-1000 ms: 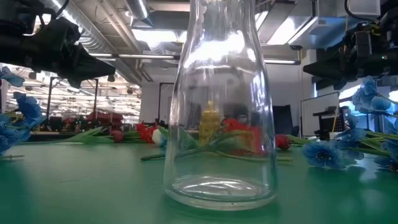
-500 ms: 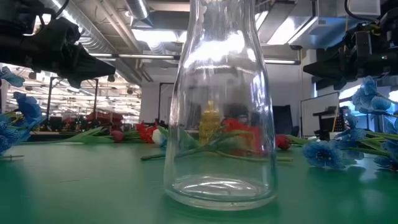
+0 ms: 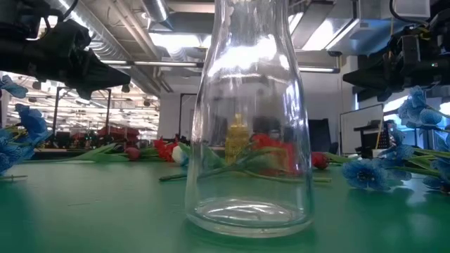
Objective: Sort flowers into vase by color
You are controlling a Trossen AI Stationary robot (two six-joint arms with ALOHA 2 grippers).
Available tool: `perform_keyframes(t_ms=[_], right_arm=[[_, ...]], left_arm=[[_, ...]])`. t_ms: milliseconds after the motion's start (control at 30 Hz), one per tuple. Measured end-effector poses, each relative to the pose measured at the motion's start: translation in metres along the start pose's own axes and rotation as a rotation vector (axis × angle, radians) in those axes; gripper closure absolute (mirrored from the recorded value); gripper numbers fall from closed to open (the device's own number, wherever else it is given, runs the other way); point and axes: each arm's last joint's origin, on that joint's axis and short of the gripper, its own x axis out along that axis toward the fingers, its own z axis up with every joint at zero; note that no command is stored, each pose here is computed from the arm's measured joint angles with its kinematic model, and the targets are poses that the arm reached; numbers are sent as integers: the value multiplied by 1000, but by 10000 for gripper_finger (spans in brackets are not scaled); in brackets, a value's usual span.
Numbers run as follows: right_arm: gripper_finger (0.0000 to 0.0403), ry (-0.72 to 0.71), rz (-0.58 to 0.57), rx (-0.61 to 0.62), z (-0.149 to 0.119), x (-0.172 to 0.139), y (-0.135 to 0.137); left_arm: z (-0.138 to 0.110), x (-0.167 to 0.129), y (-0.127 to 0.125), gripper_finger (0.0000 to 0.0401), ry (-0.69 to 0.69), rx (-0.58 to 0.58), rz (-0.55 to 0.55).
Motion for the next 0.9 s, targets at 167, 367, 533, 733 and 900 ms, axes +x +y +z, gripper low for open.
perform_keyframes(t_ms=[167,367,533,733,900], right_arm=[[402,0,0,0,0,0,0],[402,0,0,0,0,0,0],[402,0,0,0,0,0,0],[402,-52,17,6,5,0,1],[402,-159,60,66,18,-2,3]], left_arm=[[0,0,0,384,0,0,1],[0,0,0,384,0,0,0],[0,0,0,384,0,0,0],[0,0,0,384,0,0,1],[0,0,0,384,0,0,0]])
